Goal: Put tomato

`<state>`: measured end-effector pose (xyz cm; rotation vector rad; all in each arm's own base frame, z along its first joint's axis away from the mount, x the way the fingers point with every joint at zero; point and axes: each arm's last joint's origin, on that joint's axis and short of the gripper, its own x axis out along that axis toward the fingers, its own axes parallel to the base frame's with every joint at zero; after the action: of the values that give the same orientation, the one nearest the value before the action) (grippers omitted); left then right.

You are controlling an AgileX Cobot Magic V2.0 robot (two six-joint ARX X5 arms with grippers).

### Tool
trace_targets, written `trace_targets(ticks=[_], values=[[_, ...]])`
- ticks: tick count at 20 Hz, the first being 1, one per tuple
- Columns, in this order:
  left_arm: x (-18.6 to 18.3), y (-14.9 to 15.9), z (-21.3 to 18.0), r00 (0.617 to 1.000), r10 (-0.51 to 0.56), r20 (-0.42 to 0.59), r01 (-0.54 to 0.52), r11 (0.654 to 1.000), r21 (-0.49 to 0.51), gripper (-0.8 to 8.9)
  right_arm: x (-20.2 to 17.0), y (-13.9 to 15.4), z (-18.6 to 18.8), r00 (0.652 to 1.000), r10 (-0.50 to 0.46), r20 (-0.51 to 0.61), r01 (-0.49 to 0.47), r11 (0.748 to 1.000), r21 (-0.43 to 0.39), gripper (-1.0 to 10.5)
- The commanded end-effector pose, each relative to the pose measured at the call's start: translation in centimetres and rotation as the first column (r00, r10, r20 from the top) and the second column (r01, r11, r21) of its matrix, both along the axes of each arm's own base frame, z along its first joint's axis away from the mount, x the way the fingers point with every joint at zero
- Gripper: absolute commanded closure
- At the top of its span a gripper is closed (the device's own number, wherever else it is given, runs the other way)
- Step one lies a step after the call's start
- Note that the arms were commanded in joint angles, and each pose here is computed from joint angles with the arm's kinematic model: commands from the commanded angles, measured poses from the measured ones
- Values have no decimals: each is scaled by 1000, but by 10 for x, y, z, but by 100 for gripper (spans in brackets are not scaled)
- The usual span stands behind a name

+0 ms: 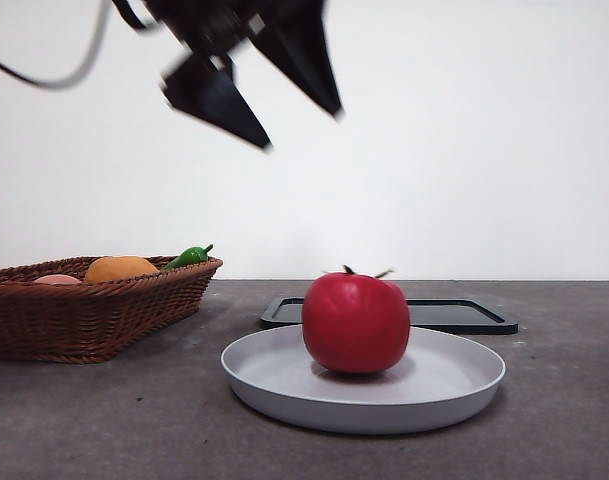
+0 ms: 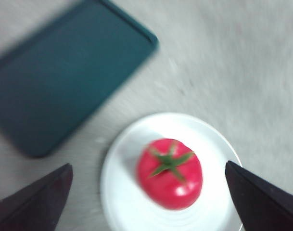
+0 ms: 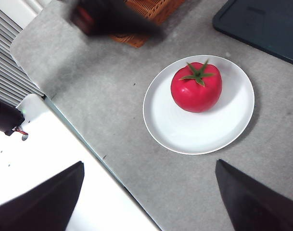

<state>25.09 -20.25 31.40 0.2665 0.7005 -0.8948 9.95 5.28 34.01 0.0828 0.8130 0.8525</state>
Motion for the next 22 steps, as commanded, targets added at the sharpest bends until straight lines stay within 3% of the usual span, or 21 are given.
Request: trace_targets(ticks=[1, 5, 9, 14, 22], values=[[-6, 19, 26, 998, 56, 41, -53, 997, -56, 310, 1, 1, 6, 999, 8, 33, -8, 1000, -2, 513], [-22, 66, 60, 981, 161, 105, -149, 982, -117, 310, 1, 1, 6, 999, 10, 36, -9, 1000, -3, 513], [-44, 108, 82, 977, 191, 99, -169, 966, -198, 310, 1, 1, 6, 999, 10, 38, -10, 1000, -3, 513], [-75, 147, 88, 957, 275, 87, -263, 956, -130, 310, 3, 1, 6, 998, -16, 59, 18, 1000, -23, 513], [-114, 159, 68, 984, 115, -138, -138, 976, -170, 310, 11, 3, 5, 998, -21, 61, 22, 999, -26, 514]])
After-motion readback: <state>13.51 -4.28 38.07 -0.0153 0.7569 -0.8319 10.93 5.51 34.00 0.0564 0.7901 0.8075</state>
